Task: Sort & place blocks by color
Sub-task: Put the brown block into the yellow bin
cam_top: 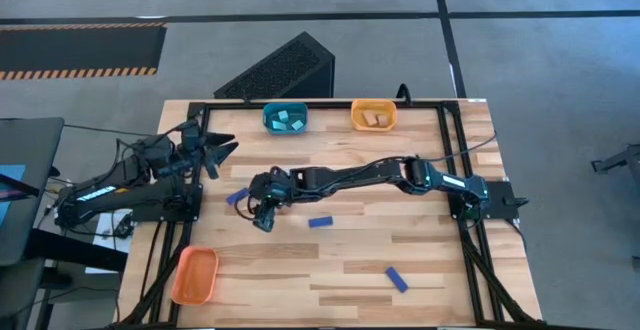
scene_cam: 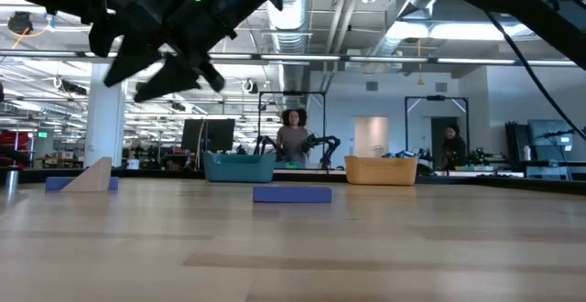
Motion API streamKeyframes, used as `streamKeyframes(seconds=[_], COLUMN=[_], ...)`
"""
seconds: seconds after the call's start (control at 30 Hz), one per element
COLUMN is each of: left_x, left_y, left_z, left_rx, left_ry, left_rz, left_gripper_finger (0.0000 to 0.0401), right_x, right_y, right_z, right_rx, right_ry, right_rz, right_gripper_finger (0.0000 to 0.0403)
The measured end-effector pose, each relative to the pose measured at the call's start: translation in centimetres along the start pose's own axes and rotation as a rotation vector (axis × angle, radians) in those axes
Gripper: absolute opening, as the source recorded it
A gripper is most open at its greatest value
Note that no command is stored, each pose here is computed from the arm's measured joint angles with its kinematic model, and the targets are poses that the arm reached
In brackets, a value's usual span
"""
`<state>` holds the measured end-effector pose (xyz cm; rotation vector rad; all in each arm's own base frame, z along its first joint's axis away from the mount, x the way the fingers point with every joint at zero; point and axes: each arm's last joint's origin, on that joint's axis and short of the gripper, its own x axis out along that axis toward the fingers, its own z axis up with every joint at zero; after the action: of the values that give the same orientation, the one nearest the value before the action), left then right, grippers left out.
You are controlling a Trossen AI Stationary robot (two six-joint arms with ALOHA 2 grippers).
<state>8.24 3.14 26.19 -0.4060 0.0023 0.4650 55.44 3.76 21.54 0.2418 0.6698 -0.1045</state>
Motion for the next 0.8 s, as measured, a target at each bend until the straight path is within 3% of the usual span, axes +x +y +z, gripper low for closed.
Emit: streamKeyframes(seconds=[0.13, 0.27, 0.4, 0.47, 0.53, 0.63, 0.8], left_x=[0.0, -0.2, -0.1, 0.0, 0.0, 0.0, -0.3], left_y=[-0.1, 0.0, 1.0, 1.6, 1.8, 1.6, 1.4], left_z=[0.5, 0.5, -0.6, -1.3, -1.6, -1.3, -1.0], left_rx=[0.126, 0.136, -0.001, -0.017, -0.021, -0.043, -0.043], left_ry=[-0.055, -0.065, -0.009, 0.018, 0.032, 0.009, 0.016], left_rz=[0.003, 0.035, 0.263, 0.377, 0.418, 0.386, 0.336], left_gripper_finger=[0.0148, 0.0148, 0.0148, 0.0148, 0.0148, 0.0148, 0.0148], right_x=[1.4, 1.1, 1.4, 1.9, 2.4, 2.8, 4.1], right_y=[-0.3, -0.8, -2.8, -4.1, -5.6, -7.4, -8.2], right_z=[-0.6, -0.3, -0.2, -0.2, -0.3, -0.3, -0.4], right_rx=[-0.068, -0.068, -0.167, -0.239, -0.273, -0.273, -0.285], right_ry=[-0.030, -0.025, 0.003, 0.004, 0.024, 0.040, -0.021], right_rz=[0.005, -0.038, -0.096, -0.085, -0.054, 0.052, 0.262], right_gripper_finger=[0.0235, 0.0235, 0.0235, 0.0235, 0.0235, 0.0235, 0.0235])
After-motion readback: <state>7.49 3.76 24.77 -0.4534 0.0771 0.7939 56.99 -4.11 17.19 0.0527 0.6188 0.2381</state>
